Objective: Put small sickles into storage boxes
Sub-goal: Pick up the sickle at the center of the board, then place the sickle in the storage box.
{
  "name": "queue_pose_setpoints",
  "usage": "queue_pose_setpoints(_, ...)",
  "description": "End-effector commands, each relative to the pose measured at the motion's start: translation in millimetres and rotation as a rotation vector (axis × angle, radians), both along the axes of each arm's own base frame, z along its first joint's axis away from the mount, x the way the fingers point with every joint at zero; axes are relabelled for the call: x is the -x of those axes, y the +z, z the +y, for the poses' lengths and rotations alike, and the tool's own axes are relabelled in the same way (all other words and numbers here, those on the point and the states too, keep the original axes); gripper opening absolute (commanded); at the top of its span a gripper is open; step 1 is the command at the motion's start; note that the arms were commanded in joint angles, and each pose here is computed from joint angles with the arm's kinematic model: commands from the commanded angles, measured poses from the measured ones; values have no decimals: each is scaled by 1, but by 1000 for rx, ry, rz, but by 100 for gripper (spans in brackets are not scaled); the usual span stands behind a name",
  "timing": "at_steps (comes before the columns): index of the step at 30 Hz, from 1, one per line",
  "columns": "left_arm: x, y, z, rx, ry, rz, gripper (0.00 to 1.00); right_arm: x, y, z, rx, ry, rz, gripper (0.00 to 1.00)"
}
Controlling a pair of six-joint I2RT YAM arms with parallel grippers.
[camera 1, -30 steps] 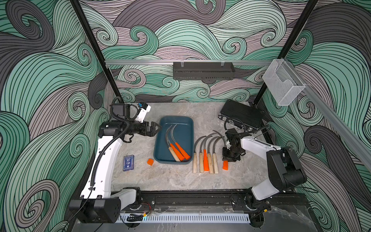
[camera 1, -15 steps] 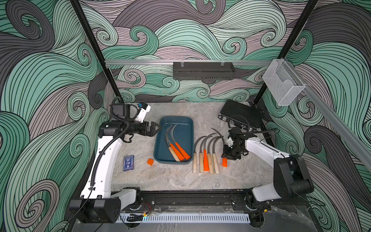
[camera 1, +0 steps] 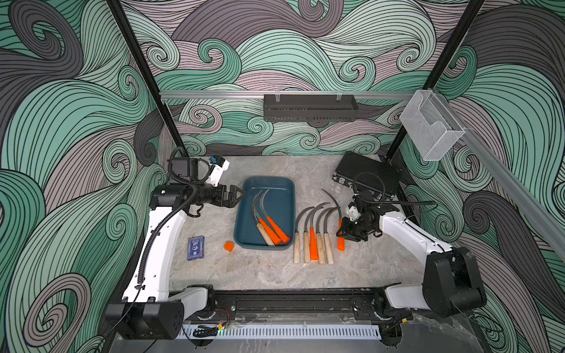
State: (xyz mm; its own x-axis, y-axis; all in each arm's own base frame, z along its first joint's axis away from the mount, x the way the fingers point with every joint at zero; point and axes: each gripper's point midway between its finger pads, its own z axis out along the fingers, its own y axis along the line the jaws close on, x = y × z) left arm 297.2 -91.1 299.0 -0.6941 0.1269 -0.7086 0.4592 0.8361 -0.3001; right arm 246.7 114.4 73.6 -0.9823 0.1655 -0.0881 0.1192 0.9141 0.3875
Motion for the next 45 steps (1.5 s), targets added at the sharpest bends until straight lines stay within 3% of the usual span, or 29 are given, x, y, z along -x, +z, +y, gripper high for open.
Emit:
queue_pose_setpoints(1,1,12,-2,0,-5,-40,99,-8,25,12,-79,1,-47,4)
queue_pose_setpoints(6,1,12,-1,-7,0,-43,99,-11,52,25,-168,25,-110,3)
queue_pose_setpoints(10,-13,11,27,-82,177,-65,99,-13,78,33,-234,32,-164,3)
queue_pose_setpoints(14,-17,11,37,-125,220,-71,99,-13,103,42,-303,45,-209,3)
queue_pose_setpoints(36,15,14,-5,51,4,-29,99,-4,182,95,-557,138,-332,3)
queue_pose_setpoints(45,15,1,18,-53,100,-36,99,-3,195,122,-570,184,-344,2)
